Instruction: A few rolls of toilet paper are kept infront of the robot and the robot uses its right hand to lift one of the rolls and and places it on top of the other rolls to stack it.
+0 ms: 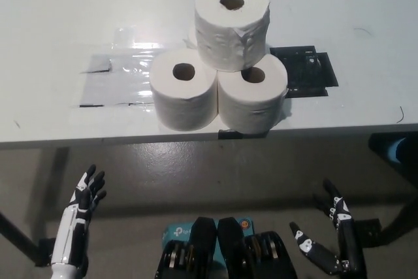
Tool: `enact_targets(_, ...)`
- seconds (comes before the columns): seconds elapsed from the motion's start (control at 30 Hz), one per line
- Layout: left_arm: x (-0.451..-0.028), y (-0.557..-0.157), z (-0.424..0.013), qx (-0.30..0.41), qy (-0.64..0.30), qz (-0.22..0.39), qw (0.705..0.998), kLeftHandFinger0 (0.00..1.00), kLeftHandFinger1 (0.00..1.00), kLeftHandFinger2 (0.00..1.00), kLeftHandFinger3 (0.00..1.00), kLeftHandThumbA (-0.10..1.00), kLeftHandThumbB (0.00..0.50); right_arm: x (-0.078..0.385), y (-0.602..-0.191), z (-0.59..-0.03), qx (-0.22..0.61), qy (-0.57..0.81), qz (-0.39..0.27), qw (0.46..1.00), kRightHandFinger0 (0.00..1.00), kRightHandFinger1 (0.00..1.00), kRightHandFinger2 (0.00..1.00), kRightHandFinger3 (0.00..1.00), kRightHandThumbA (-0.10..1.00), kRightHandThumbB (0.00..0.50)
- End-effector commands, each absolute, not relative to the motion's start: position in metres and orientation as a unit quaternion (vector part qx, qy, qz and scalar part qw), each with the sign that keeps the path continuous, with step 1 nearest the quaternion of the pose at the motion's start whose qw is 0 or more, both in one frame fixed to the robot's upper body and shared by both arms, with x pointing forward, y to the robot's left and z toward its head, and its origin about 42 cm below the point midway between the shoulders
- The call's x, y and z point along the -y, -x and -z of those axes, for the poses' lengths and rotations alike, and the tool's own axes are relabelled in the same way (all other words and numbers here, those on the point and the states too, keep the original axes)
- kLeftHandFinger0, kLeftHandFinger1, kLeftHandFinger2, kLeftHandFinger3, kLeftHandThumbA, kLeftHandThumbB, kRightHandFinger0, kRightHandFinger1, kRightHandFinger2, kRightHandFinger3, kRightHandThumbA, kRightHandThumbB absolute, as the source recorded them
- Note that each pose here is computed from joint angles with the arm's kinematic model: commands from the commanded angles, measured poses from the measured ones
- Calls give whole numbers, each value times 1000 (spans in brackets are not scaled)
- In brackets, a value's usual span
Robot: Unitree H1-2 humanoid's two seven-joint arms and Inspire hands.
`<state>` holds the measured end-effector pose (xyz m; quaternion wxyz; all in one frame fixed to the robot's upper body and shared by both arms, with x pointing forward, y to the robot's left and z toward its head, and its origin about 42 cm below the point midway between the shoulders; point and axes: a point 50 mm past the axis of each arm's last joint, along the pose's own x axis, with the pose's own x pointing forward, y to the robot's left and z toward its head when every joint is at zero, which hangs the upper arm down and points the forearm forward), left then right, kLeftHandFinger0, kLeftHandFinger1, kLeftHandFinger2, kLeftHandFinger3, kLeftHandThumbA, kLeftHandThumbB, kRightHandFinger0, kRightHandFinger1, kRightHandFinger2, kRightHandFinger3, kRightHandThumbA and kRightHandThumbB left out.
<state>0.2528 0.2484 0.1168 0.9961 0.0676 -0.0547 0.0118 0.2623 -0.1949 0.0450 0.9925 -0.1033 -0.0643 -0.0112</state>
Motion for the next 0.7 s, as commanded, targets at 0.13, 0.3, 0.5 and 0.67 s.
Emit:
enact_targets(0.13, -243, -245, -120, 55, -73, -13, 996, 1000, 1000, 1000, 1000, 1000, 0, 201, -260, -50, 100, 110, 16, 989, 813, 848, 1000, 1000, 702, 2)
enact_targets(0.3, -245, -243, -118, 57, -79, -17, 995, 1000, 1000, 1000, 1000, 1000, 0, 199, -260, -54, 108, 107, 14, 988, 820, 843, 1000, 1000, 702, 7)
enact_targets(0.5, -246, -243, -116, 56, -78, -20, 995, 1000, 1000, 1000, 1000, 1000, 0, 199, -261, -54, 107, 105, 9, 989, 822, 844, 1000, 1000, 673, 10)
enact_targets(0.67, -247, -244, -117, 56, -76, -24, 995, 1000, 1000, 1000, 1000, 1000, 0, 197, -265, -54, 110, 108, 6, 988, 815, 846, 999, 1000, 696, 31)
